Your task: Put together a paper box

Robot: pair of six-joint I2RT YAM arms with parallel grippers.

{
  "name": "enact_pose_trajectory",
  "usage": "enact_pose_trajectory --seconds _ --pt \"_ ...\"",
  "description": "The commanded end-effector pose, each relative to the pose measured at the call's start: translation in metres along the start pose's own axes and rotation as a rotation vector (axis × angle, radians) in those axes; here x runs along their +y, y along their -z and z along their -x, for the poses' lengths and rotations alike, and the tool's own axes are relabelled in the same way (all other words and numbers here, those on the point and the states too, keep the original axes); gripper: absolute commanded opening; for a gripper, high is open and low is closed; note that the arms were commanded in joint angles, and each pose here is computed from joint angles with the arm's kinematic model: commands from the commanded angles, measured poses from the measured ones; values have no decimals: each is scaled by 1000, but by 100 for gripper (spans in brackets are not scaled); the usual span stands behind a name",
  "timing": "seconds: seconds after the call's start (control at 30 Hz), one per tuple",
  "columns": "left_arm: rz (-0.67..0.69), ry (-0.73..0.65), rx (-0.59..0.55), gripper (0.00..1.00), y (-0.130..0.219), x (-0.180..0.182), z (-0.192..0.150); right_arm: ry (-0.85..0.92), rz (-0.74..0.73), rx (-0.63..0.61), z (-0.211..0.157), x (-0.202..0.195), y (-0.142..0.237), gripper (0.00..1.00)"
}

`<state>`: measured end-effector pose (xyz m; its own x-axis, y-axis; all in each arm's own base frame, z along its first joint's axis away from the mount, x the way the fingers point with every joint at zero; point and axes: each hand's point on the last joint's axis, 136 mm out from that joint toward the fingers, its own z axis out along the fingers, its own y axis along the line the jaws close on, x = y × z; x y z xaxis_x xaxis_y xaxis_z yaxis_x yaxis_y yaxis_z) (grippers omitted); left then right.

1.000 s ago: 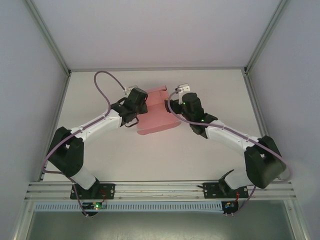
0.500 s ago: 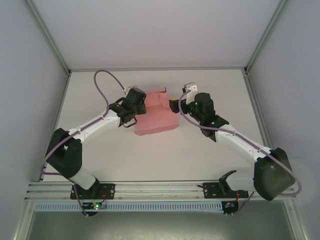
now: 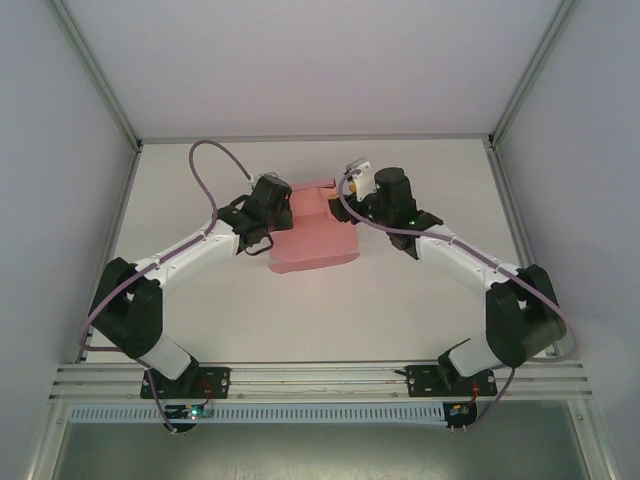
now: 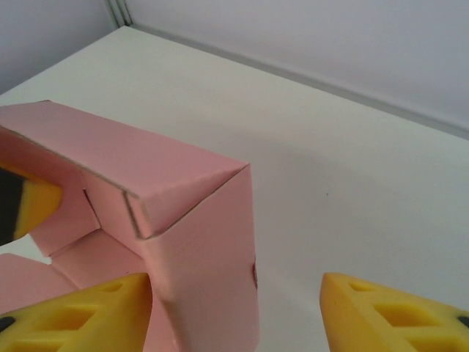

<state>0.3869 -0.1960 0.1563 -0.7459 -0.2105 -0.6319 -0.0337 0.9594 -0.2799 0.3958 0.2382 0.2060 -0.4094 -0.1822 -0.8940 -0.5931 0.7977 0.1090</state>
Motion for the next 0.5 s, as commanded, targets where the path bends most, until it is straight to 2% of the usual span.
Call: enact_pose_trajectory --seconds 0.0,0.07,0.27,0.47 --pt "-17 -1 -17 0 15 0 8 -2 -10 15 4 -6 -8 62" --pt "-21 0 -15 0 15 0 7 -9 -6 20 3 -6 -12 56" --pt "-12 5 -18 0 16 1 8 -15 -18 29 2 -10 -18 56" --pt "-31 13 -4 0 16 -4 8 -22 -111 47 -2 -26 -20 40"
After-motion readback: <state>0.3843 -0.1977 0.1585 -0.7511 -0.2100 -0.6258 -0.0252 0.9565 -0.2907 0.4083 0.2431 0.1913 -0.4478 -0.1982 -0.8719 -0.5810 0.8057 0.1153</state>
